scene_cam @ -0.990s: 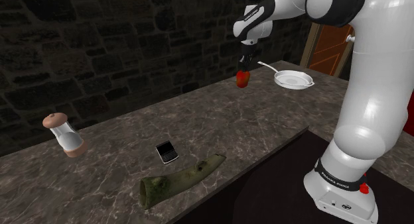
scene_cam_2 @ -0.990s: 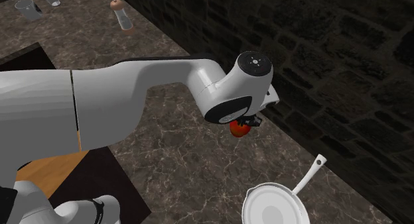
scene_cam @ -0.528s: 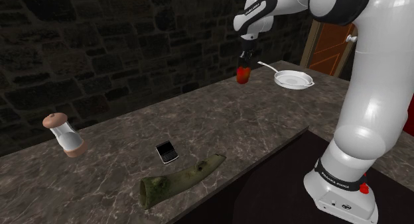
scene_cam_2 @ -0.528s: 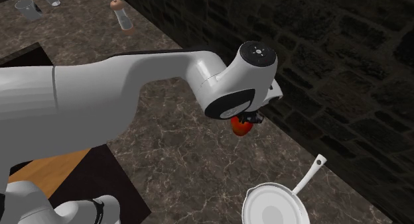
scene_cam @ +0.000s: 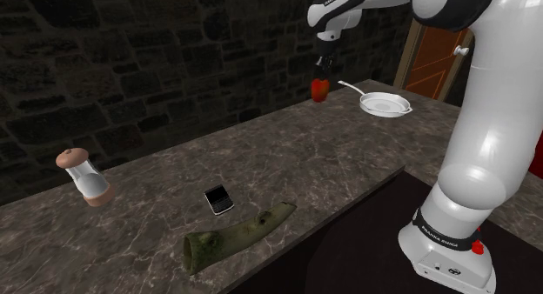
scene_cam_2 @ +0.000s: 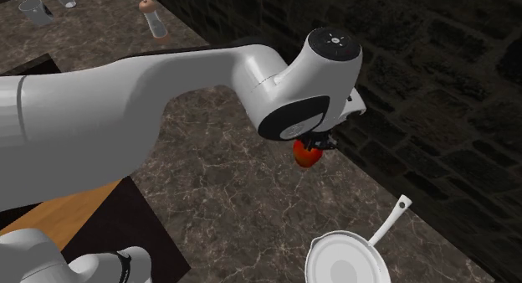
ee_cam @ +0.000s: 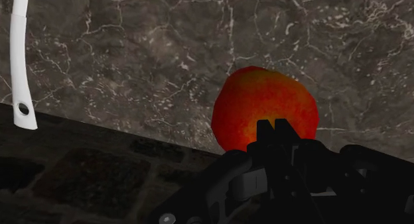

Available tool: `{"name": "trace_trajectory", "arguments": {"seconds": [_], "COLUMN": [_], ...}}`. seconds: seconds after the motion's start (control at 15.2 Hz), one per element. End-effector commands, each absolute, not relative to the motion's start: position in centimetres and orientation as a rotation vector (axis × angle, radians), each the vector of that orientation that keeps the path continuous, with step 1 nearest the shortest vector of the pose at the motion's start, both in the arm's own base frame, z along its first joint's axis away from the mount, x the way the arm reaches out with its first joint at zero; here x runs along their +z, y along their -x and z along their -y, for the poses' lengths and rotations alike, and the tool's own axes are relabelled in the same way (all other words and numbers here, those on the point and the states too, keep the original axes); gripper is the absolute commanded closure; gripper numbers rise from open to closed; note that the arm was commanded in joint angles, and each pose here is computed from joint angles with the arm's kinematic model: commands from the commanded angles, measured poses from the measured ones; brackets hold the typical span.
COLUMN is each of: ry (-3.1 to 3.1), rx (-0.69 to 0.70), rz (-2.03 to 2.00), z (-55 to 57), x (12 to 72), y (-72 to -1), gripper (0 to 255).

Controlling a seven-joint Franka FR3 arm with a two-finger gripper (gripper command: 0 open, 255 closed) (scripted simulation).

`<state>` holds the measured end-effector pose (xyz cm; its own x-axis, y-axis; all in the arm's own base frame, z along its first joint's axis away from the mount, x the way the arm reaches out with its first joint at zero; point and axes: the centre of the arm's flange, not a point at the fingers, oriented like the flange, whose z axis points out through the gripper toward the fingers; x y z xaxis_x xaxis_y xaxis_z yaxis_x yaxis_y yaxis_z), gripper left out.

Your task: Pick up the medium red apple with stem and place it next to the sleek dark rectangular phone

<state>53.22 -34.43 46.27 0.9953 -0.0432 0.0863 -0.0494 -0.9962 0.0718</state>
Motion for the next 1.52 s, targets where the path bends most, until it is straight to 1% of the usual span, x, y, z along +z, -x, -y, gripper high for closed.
{"name": "trace_trajectory", "arguments": {"seconds": [0.0, 1.32, 1.45], "ry": [-3.064, -3.064, -3.064], "rx": [0.130, 0.130, 0.130], "rz": [0.071, 0.071, 0.071], "z": [34.4, 34.4, 33.1], "x": [47.4, 57.9, 58.1], "y": [-53.3, -53.3, -53.4], "gripper": [255, 255, 255]}}
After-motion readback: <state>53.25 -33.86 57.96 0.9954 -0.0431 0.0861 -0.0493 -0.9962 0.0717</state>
